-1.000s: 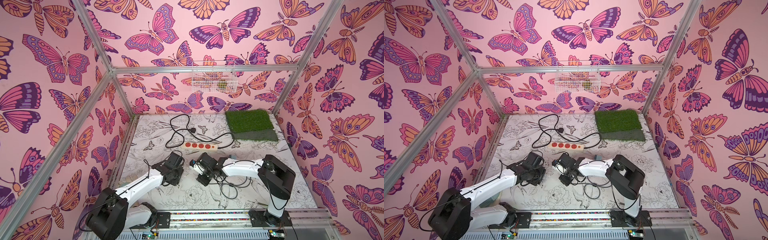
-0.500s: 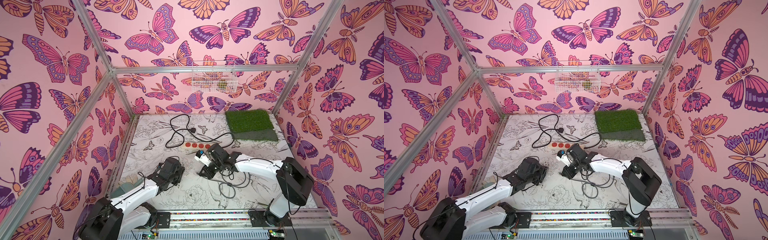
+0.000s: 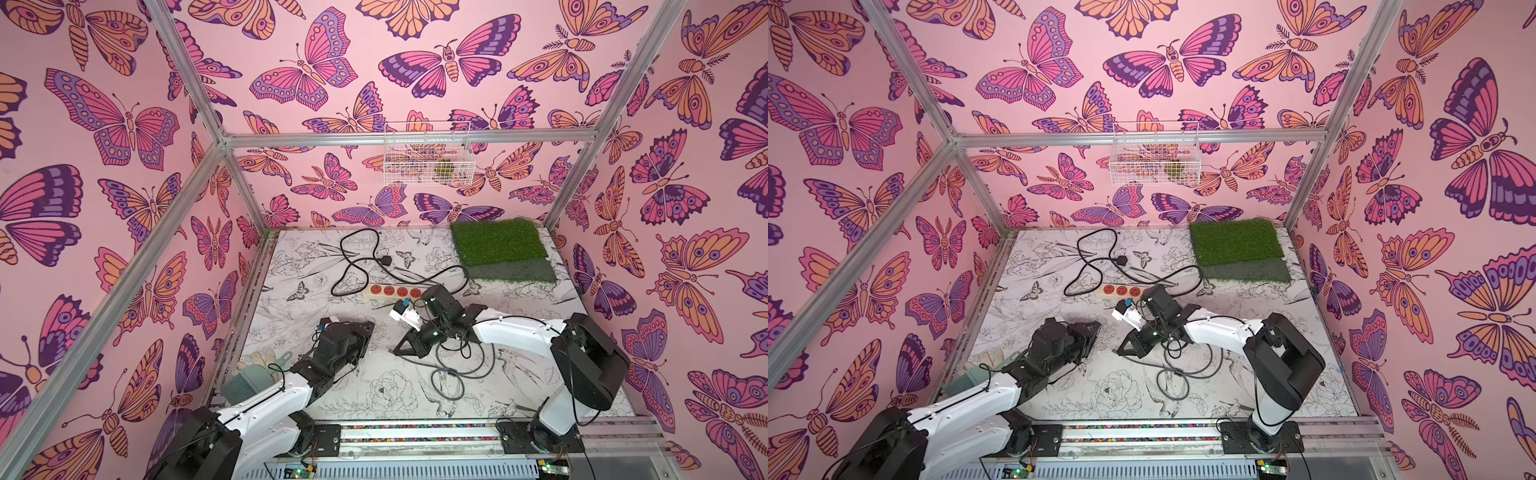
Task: Charge mp3
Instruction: Pick up the charging cable from the center of the board, then insert the charging cable into the MP3 player.
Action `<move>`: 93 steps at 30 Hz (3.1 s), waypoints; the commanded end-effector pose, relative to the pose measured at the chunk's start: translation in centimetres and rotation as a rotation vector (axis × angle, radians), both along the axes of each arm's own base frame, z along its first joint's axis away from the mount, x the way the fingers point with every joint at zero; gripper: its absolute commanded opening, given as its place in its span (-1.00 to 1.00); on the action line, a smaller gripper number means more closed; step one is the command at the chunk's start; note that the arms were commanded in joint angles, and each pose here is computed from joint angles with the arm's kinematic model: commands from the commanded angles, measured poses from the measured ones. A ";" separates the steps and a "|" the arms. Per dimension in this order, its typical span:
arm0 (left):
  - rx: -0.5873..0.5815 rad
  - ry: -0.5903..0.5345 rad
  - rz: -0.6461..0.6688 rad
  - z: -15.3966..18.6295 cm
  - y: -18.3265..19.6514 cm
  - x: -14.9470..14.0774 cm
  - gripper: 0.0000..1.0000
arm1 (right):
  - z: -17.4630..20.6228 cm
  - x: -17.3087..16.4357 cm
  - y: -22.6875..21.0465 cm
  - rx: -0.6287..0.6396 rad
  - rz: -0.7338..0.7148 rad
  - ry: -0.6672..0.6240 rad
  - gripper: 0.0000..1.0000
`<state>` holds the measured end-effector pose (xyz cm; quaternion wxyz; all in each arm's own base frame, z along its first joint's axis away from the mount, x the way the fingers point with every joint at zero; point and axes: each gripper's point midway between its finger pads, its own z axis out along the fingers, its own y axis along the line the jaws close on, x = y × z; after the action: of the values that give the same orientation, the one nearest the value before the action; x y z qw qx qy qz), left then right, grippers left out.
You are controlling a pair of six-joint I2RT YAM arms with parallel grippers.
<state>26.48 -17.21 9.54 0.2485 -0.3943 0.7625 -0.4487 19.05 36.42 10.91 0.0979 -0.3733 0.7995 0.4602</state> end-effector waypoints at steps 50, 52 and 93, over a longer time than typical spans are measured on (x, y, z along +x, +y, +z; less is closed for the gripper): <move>-0.123 -0.368 -0.101 5.6 -2.2 -0.7 -1.00 | 1.6 4.6 1.2 0.272 -0.068 0.171 -1.00; -0.123 -0.373 -0.099 5.5 -2.2 -0.8 -1.00 | 1.8 4.7 1.2 0.283 -0.070 0.172 -1.00; -0.027 -0.457 -0.056 6.5 -1.0 -0.9 -1.00 | 2.3 4.2 0.8 0.358 -0.087 0.207 -1.00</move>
<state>25.40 -18.36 16.21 0.3842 -0.2724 0.6806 -0.5612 23.25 37.24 11.59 0.0869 -0.2552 0.7428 0.6129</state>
